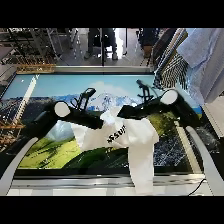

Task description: Fold the clothes and pants, and hang the long-sleeved shirts on hangers.

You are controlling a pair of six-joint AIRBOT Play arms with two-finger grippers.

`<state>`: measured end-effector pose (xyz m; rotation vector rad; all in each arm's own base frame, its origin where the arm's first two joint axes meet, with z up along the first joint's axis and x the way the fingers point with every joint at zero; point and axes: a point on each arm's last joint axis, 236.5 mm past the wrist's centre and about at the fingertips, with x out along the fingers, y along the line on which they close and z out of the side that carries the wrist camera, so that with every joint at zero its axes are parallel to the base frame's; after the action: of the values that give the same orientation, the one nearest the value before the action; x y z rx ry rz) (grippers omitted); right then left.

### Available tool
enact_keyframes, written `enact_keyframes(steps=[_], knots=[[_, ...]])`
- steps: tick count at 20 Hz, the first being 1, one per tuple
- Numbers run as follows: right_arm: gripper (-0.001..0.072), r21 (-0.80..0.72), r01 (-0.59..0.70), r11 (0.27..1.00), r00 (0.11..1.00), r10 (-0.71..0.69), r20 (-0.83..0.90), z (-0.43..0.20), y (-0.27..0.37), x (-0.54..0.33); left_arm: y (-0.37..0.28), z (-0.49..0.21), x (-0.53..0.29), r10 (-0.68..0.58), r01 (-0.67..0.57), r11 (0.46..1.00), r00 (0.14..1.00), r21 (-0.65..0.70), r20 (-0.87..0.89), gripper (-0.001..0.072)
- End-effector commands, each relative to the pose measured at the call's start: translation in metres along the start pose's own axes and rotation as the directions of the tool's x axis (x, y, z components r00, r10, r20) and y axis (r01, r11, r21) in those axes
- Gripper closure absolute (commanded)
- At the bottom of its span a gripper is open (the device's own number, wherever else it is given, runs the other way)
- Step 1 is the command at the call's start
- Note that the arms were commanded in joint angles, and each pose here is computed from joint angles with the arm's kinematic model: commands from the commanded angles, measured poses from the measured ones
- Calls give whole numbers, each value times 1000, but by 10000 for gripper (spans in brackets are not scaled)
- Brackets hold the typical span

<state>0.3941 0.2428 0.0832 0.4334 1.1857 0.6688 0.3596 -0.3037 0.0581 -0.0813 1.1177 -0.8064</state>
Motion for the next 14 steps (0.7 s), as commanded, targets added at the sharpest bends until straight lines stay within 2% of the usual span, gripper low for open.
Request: enact_keyframes(steps=[1,6,7,11,12,13,14], knots=[[69,180,-20,984,998,10,54,-2,-2,42,-4,-25,24,-7,8,1000,996,11,-86,696],[108,250,42,967,994,-16,-106,-37,-26,84,-35,-58,39,-31,33,999,990,12,-139,696],[131,250,55,967,993,-28,-111,-38,-32,89,-43,-61,38,-36,37,999,991,8,-132,697],[135,229,87,969,984,-48,-169,-53,-41,106,-57,-54,19,-38,38,999,998,4,-49,697],[224,194,89,977,983,-55,-174,-55,-41,108,-55,-53,15,-30,31,999,999,10,-40,697],[505,163,102,981,982,-73,-173,-54,-44,106,-51,-55,13,-8,8,1000,999,5,-45,697],[638,130,130,983,980,-107,-167,-49,-51,98,-43,-57,12,23,-23,1000,998,-1,-51,696]])
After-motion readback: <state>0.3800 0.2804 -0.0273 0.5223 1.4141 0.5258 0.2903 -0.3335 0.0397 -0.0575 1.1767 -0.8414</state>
